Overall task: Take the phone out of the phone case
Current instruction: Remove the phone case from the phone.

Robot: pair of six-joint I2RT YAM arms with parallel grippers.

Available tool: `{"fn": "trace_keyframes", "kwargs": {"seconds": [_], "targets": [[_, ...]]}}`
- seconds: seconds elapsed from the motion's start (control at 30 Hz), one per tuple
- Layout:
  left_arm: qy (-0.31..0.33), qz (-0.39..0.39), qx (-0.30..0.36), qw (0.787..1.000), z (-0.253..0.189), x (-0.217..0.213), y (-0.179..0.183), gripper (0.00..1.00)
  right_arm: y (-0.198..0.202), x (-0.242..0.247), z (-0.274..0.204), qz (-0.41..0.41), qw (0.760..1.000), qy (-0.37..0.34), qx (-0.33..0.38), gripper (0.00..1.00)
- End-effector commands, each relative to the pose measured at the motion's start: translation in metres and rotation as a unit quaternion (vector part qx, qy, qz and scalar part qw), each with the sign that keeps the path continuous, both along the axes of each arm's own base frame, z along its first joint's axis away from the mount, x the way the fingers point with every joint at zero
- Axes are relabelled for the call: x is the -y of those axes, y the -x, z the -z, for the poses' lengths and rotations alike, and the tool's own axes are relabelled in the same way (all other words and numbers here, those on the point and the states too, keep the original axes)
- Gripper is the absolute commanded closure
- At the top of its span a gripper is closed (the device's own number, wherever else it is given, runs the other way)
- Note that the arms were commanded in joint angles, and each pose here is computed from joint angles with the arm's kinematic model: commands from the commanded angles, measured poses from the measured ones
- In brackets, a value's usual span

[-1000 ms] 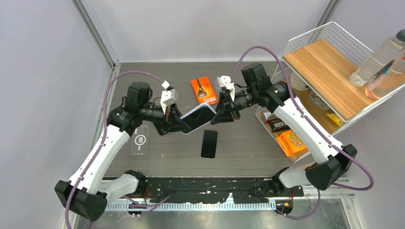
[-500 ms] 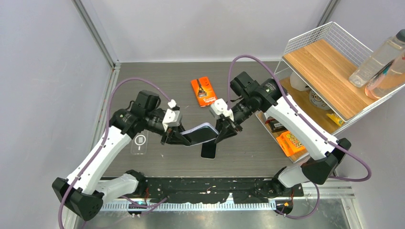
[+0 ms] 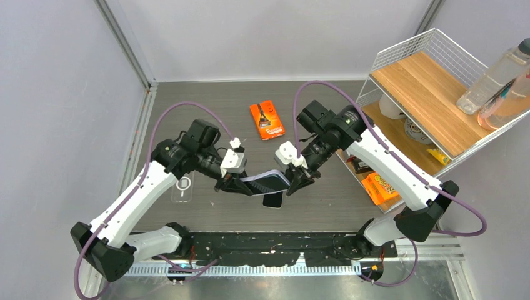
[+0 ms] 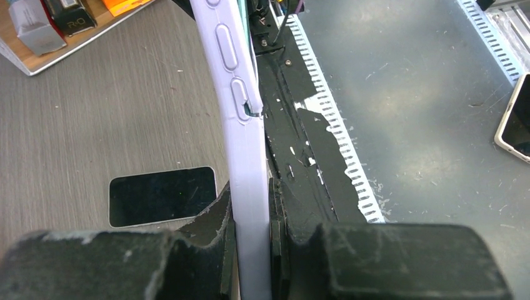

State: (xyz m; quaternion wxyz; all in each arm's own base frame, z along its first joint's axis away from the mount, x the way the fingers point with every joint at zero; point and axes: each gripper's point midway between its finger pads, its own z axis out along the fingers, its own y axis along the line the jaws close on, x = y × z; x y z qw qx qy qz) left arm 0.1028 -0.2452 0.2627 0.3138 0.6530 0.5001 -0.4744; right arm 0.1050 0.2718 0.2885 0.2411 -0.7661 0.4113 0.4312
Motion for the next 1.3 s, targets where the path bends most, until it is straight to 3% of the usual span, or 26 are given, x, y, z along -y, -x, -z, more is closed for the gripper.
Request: {"fn": "trace_keyframes", "kwargs": {"seconds": [0.0,0.6,0.73,0.83,0.97,1.0,1.07,1.27], "targets": [[0.003,0.076,-0.025,0.997,-0.002,-0.003,0.041,1.0,-0.023,-0.016,-0.025,-0.008,0.994,-0.068,0.091,0.95],[-0.015,0.098,-0.008,0.995,0.005,-0.001,0.044,1.0,-0.024,-0.021,-0.018,-0.013,0.991,-0.054,0.118,0.95],[-0.021,0.09,0.007,0.996,0.01,-0.002,0.042,1.0,-0.046,-0.032,-0.018,0.074,0.991,-0.048,0.104,0.95],[-0.031,0.072,0.019,0.997,0.014,-0.003,0.035,1.0,-0.081,-0.04,-0.027,0.195,0.973,-0.054,0.108,0.93],[-0.032,0.033,0.024,0.999,0.011,-0.002,0.021,1.0,-0.113,-0.034,-0.035,0.308,0.944,-0.061,0.1,0.73],[-0.026,0.019,0.024,0.999,0.009,-0.002,0.015,1.0,-0.117,-0.029,-0.035,0.323,0.94,-0.06,0.091,0.58],[-0.015,-0.016,0.023,0.999,0.003,-0.003,0.001,1.0,-0.114,-0.023,-0.037,0.321,0.941,-0.069,0.08,0.45],[0.006,-0.102,0.034,0.994,-0.013,-0.01,-0.036,1.0,-0.076,0.0,-0.036,0.237,0.962,-0.076,0.11,0.38]]}}
